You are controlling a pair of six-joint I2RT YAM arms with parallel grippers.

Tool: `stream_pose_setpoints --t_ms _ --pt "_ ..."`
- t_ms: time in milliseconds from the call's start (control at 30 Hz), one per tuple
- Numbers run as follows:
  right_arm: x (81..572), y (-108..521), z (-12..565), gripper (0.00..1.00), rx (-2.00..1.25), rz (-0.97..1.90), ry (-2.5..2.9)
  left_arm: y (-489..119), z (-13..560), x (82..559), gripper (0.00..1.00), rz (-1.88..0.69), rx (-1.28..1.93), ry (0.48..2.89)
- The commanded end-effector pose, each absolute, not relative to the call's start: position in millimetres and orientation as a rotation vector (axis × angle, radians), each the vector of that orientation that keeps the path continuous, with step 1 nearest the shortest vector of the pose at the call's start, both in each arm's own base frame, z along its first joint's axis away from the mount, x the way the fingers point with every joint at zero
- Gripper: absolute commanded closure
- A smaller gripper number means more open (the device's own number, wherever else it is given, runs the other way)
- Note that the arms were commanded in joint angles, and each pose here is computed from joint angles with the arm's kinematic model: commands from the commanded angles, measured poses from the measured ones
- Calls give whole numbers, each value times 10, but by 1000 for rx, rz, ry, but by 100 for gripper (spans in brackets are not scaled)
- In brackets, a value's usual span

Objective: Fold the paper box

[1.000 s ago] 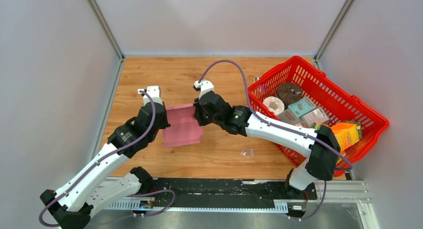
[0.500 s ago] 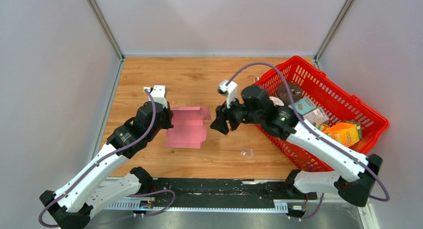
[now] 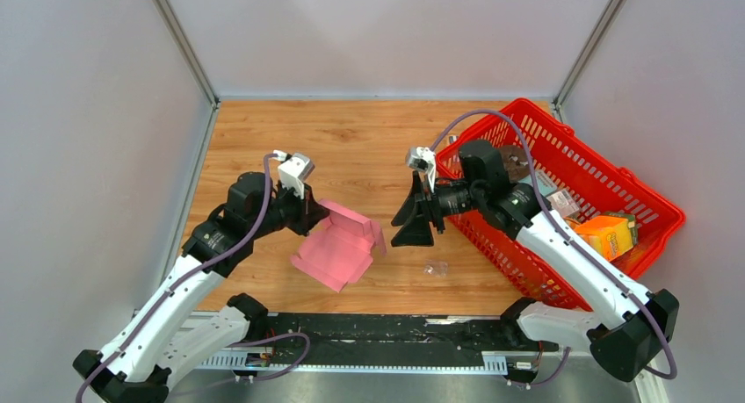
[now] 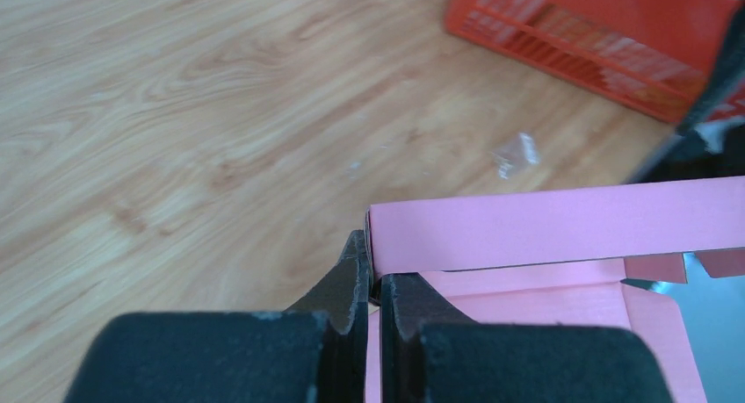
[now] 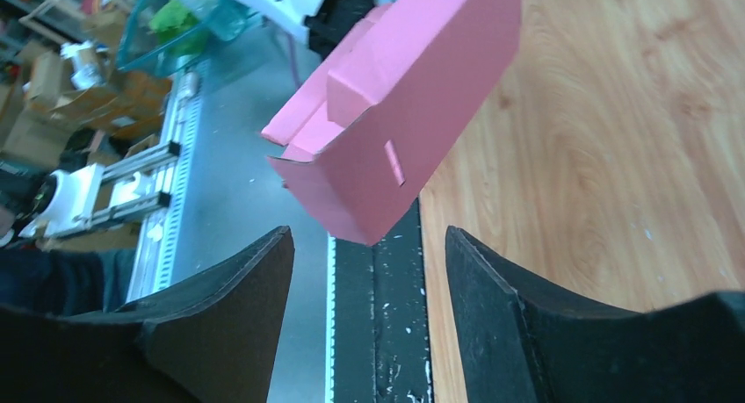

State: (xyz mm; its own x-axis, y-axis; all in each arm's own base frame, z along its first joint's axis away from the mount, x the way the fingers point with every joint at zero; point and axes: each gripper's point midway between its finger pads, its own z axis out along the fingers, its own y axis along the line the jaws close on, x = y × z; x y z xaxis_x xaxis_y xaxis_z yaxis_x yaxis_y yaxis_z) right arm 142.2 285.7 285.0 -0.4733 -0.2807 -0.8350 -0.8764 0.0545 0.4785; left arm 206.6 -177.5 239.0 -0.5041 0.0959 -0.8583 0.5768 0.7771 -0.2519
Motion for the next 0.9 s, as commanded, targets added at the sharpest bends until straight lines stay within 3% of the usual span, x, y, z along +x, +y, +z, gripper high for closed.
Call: stream_pose_setpoints --t_ms 0,633,867 --pt "1165 2842 3099 35 -1318 1580 1561 -2126 2801 1757 100 -948 725 1853" --pt "990 3213 3252 31 -1297 1522 1492 -2208 2837 1809 100 -1019 643 1906" --pt "1220 3348 3245 40 -1135 1366 1563 -2166 2811 1886 100 -984 569 1939"
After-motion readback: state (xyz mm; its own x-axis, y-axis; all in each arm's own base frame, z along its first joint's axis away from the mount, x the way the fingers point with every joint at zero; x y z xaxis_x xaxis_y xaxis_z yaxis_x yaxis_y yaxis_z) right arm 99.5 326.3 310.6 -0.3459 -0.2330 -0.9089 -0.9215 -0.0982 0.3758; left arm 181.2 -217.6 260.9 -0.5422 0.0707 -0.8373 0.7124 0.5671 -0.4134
